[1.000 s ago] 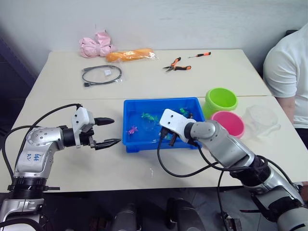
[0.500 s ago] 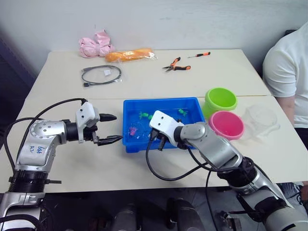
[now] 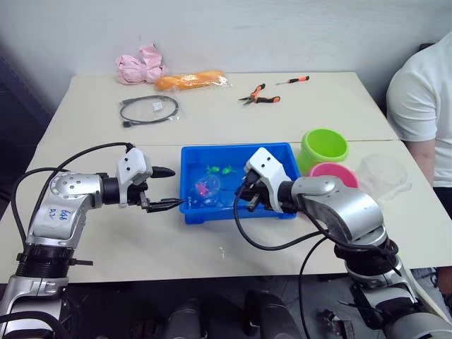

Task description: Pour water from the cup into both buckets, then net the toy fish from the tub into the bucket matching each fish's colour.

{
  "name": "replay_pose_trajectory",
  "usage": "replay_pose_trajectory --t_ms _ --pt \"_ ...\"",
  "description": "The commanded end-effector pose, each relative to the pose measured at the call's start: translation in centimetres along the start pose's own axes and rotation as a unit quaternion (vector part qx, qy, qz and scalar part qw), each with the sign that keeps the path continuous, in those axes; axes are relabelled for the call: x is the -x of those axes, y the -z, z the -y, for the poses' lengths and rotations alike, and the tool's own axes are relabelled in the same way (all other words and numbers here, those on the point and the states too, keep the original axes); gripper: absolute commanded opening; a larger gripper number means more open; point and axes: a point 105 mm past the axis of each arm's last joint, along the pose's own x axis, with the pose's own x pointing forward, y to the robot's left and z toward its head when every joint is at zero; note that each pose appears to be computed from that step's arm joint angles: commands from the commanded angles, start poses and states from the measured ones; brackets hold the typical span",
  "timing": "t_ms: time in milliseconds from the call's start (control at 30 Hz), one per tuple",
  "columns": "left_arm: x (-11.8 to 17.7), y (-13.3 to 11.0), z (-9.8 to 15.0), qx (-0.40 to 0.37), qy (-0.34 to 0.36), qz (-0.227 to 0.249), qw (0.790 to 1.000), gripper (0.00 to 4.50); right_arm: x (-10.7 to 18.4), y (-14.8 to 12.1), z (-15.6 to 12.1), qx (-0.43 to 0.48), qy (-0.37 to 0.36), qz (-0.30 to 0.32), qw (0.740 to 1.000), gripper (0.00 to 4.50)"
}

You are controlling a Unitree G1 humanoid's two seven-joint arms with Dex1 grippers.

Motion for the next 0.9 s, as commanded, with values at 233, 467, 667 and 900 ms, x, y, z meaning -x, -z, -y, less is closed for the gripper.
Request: replay_pose_trajectory --t_ms 233,467,667,900 --pt "-1.1 -4.9 2.0 -0.014 0.08 0.142 0.987 4.44 6.7 -0.1 2.2 -0.046 0.046 0.07 0.995 0.0" --pt "-2.9 -6.3 1.9 -0.012 0.103 0.186 0.977 4.44 12.0 1.0 2.4 -0.037 0.095 0.135 0.986 0.0" --pt "-4.8 -6.4 2.1 -0.006 0.133 0.195 0.972 4.44 17.9 3.1 3.4 -0.027 0.203 0.17 0.964 0.0" --pt "-6.1 -6.7 2.2 -0.004 0.148 0.202 0.968 4.44 23.4 7.0 5.9 -0.003 0.365 0.139 0.92 0.0"
